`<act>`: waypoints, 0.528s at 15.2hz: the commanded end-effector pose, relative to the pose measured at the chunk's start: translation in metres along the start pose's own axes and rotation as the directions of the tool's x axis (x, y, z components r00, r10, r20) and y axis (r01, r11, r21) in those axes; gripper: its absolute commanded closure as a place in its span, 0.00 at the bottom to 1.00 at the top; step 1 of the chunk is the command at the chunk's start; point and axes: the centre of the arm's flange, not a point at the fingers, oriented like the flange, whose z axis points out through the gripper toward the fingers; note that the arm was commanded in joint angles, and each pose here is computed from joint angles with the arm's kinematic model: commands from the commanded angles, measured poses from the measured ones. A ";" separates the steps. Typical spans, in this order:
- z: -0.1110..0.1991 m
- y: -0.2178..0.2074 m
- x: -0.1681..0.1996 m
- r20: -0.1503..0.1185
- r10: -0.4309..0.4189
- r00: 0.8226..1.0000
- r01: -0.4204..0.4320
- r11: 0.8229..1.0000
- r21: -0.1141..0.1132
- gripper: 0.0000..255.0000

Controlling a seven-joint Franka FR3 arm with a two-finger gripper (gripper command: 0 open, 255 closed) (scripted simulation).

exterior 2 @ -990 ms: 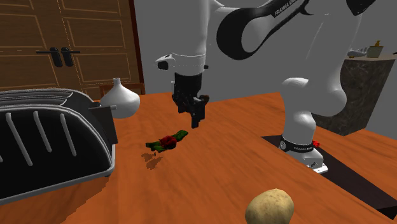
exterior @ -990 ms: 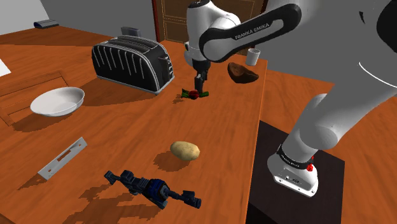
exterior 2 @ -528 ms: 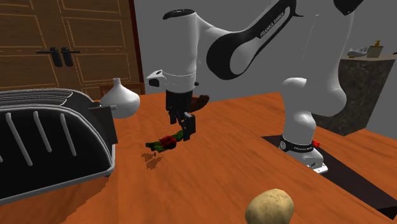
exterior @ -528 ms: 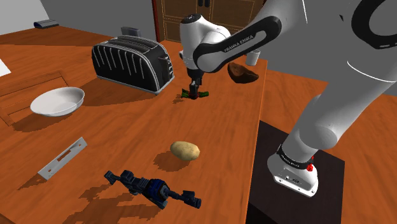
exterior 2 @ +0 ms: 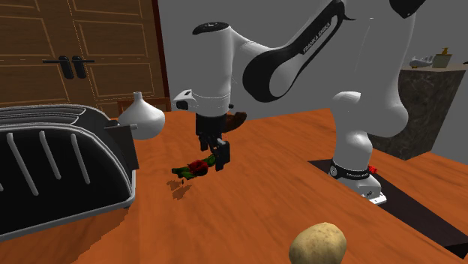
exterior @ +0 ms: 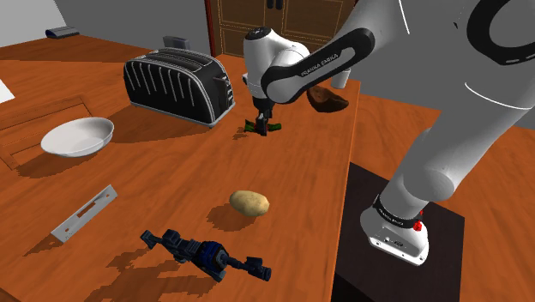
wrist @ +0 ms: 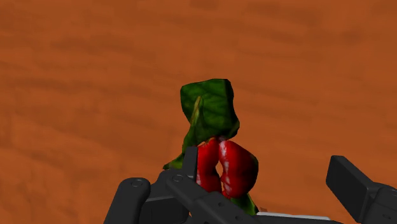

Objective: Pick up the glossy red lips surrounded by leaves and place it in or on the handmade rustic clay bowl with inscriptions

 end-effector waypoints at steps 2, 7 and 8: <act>0.000 0.000 0.000 0.000 0.000 1.000 0.000 1.000 0.000 0.00; 0.000 0.000 0.000 0.000 0.000 1.000 0.000 1.000 0.000 1.00; 0.000 0.000 0.000 0.000 0.000 1.000 0.000 1.000 0.000 1.00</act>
